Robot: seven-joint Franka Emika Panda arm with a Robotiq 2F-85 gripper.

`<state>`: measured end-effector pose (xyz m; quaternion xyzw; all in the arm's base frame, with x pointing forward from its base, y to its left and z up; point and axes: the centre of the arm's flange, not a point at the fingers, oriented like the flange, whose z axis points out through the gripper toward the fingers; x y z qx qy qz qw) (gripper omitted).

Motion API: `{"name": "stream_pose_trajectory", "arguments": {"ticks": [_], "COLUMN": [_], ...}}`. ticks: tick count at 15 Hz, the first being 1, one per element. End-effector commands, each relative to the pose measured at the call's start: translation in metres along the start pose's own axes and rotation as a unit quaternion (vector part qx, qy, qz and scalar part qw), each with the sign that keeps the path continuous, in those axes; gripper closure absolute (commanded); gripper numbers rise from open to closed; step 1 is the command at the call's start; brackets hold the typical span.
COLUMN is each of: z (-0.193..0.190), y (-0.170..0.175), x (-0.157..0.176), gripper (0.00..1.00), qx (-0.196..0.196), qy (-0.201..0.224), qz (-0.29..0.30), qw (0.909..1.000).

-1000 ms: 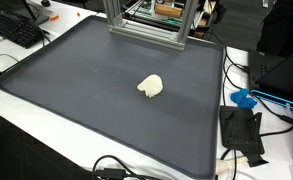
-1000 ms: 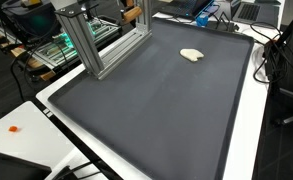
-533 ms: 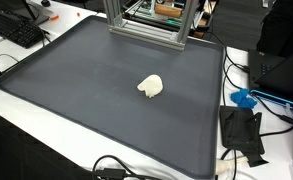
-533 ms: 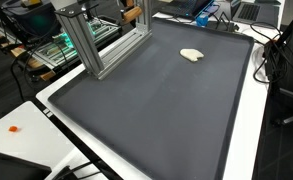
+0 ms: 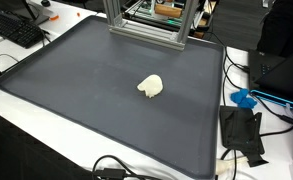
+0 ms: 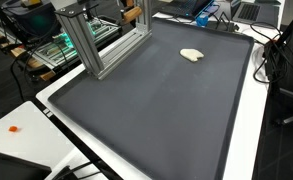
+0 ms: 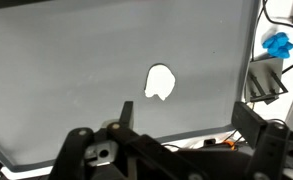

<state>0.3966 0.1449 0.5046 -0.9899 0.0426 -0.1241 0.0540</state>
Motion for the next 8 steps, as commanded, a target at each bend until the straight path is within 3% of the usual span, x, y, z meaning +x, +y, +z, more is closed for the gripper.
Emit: {"name": "stream_pose_trajectory", "arguments": {"ticks": [1, 2, 8], "z": [0.024, 0.013, 0.023], "y": [-0.009, -0.003, -0.006], "x": [0.021, 0.009, 0.019], "gripper": [0.00, 0.00, 0.00], "qx": [-0.005, 0.002, 0.003], "qy": [-0.005, -0.004, -0.010], "qz": [0.006, 0.004, 0.003], "qw": [1.0000, 1.0000, 0.9999]}}
